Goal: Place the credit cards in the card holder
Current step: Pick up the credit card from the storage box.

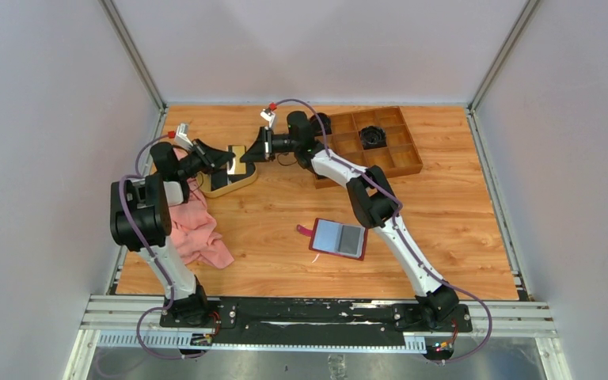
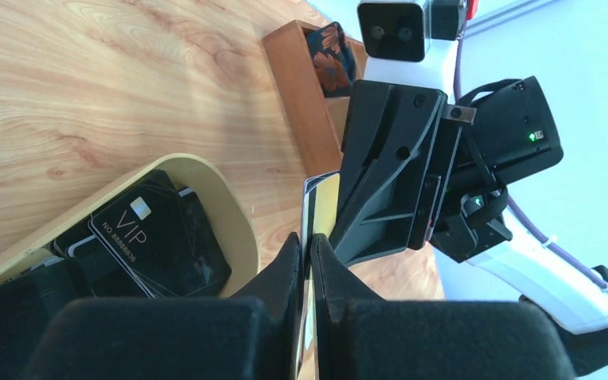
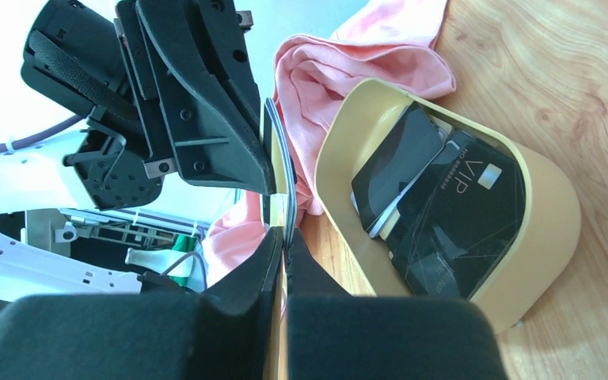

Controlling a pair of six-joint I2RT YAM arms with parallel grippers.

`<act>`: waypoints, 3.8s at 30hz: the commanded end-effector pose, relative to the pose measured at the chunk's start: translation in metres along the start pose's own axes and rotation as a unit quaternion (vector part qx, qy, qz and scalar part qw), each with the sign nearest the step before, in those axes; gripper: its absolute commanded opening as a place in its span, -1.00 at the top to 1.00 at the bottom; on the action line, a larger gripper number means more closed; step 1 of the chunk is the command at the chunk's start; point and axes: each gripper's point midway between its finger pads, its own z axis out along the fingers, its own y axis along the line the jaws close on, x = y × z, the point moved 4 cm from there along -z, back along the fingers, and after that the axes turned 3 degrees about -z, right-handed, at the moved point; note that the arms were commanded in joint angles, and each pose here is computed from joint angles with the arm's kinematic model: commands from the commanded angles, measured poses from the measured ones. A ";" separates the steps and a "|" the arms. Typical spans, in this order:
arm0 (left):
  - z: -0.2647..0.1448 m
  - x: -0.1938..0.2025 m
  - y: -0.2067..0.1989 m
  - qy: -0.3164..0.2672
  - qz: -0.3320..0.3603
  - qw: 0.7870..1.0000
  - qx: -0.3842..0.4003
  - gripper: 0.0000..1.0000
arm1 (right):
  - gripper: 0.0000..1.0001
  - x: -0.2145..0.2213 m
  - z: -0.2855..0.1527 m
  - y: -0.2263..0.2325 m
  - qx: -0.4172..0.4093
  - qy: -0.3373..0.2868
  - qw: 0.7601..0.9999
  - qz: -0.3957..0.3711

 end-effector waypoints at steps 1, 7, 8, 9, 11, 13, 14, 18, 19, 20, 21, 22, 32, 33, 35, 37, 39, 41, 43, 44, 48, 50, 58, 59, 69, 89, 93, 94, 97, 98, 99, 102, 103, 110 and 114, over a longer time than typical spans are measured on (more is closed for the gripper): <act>0.000 0.009 0.007 0.024 0.014 0.999 -0.022 0.97 | 0.94 -0.001 0.005 0.015 -0.003 0.006 1.000 -0.030; -0.008 0.002 0.004 0.018 0.024 0.999 -0.017 1.00 | -0.06 -0.007 -0.001 0.015 -0.007 0.008 0.999 -0.048; -0.009 0.001 0.004 0.018 0.025 0.999 -0.016 1.00 | -0.19 -0.009 -0.003 0.015 -0.006 0.006 0.999 -0.050; -0.010 -0.001 0.003 0.018 0.027 0.999 -0.015 1.00 | -0.31 -0.012 -0.005 0.015 -0.006 0.004 0.999 -0.051; -0.011 -0.001 0.002 0.022 0.026 0.999 -0.009 1.00 | -0.37 -0.020 -0.013 0.016 -0.006 -0.004 0.998 -0.055; -0.012 -0.001 -0.002 0.027 0.028 0.999 -0.002 1.00 | -0.38 -0.028 -0.019 0.018 -0.006 -0.011 0.998 -0.055; -0.012 0.000 -0.003 0.031 0.028 0.999 0.002 1.00 | -0.37 -0.032 -0.022 0.018 -0.006 -0.015 0.998 -0.054; -0.011 0.001 -0.018 0.050 0.027 0.998 0.031 1.00 | -0.31 -0.043 -0.035 0.022 -0.012 -0.025 0.999 -0.045; -0.010 0.001 -0.023 0.053 0.028 0.997 0.040 1.00 | -0.29 -0.045 -0.037 0.025 -0.021 -0.024 0.999 -0.043; -0.010 0.002 -0.029 0.057 0.029 0.997 0.050 1.00 | -0.23 -0.047 -0.040 0.031 -0.034 -0.025 0.998 -0.043; -0.010 0.002 -0.034 0.058 0.031 0.996 0.059 1.00 | -0.20 -0.050 -0.044 0.037 -0.044 -0.025 0.998 -0.046; -0.011 0.001 -0.041 0.058 0.031 0.995 0.070 1.00 | -0.18 -0.052 -0.047 0.043 -0.051 -0.023 0.997 -0.051; -0.021 -0.002 -0.094 0.055 0.009 0.980 0.193 1.00 | -0.25 -0.060 -0.068 0.104 -0.134 -0.004 0.987 -0.093; -0.022 -0.002 -0.097 0.058 0.012 0.979 0.195 1.00 | -0.25 -0.058 -0.070 0.109 -0.139 0.000 0.985 -0.098; -0.021 0.000 -0.105 0.067 0.020 0.977 0.202 1.00 | -0.25 -0.057 -0.076 0.118 -0.142 0.005 0.984 -0.106; -0.021 0.003 -0.111 0.075 0.027 0.975 0.208 1.00 | -0.25 -0.055 -0.078 0.124 -0.142 0.010 0.984 -0.108; -0.021 0.007 -0.115 0.082 0.030 0.974 0.211 1.00 | -0.23 -0.054 -0.079 0.130 -0.142 0.014 0.984 -0.109; -0.021 0.008 -0.117 0.083 0.032 0.973 0.213 1.00 | -0.19 -0.053 -0.080 0.134 -0.139 0.018 0.984 -0.105; -0.021 0.010 -0.119 0.085 0.034 0.972 0.215 1.00 | -0.05 -0.050 -0.078 0.133 -0.132 0.025 0.986 -0.101; -0.021 0.010 -0.120 0.087 0.034 0.972 0.216 1.00 | -0.02 -0.048 -0.077 0.132 -0.128 0.028 0.986 -0.103; -0.021 0.012 -0.124 0.091 0.038 0.971 0.219 1.00 | 0.07 -0.042 -0.076 0.125 -0.114 0.036 0.988 -0.093; -0.022 0.013 -0.125 0.091 0.040 0.970 0.220 1.00 | 0.09 -0.041 -0.076 0.122 -0.108 0.039 0.989 -0.090; -0.024 0.014 -0.128 0.094 0.043 0.970 0.221 1.00 | 0.07 -0.036 -0.074 0.112 -0.094 0.044 0.991 -0.082; -0.024 0.014 -0.128 0.094 0.043 0.970 0.221 1.00 | 0.05 -0.035 -0.074 0.111 -0.093 0.044 0.991 -0.081; -0.024 0.016 -0.129 0.098 0.041 0.969 0.222 1.00 | 0.15 -0.037 -0.070 0.117 -0.098 0.046 0.991 -0.083; -0.022 0.021 -0.132 0.110 0.041 0.967 0.225 1.00 | 0.26 -0.036 -0.054 0.118 -0.094 0.049 0.993 -0.056; -0.023 0.021 -0.132 0.111 0.042 0.967 0.226 1.00 | 0.27 -0.035 -0.048 0.116 -0.101 0.049 0.993 -0.041; -0.023 0.021 -0.133 0.111 0.043 0.967 0.226 1.00 | 0.27 -0.035 -0.047 0.116 -0.101 0.048 0.993 -0.039; -0.023 0.021 -0.134 0.111 0.044 0.966 0.227 1.00 | 0.32 -0.033 -0.046 0.112 -0.099 0.048 0.993 -0.035; -0.023 0.021 -0.134 0.112 0.045 0.966 0.227 1.00 | 0.35 -0.033 -0.046 0.111 -0.098 0.047 0.993 -0.033; -0.024 0.021 -0.135 0.111 0.046 0.966 0.228 1.00 | 0.36 -0.032 -0.046 0.108 -0.097 0.048 0.994 -0.030; -0.024 0.020 -0.137 0.112 0.048 0.966 0.229 1.00 | 0.35 -0.031 -0.047 0.106 -0.101 0.048 0.993 -0.026; -0.025 0.020 -0.137 0.112 0.047 0.966 0.229 1.00 | 0.34 -0.031 -0.048 0.106 -0.104 0.046 0.993 -0.024; -0.027 0.018 -0.145 0.113 0.052 0.965 0.232 1.00 | 0.28 -0.032 -0.052 0.107 -0.120 0.041 0.992 -0.023; -0.028 0.018 -0.146 0.113 0.053 0.964 0.233 1.00 | 0.27 -0.032 -0.052 0.105 -0.121 0.042 0.991 -0.025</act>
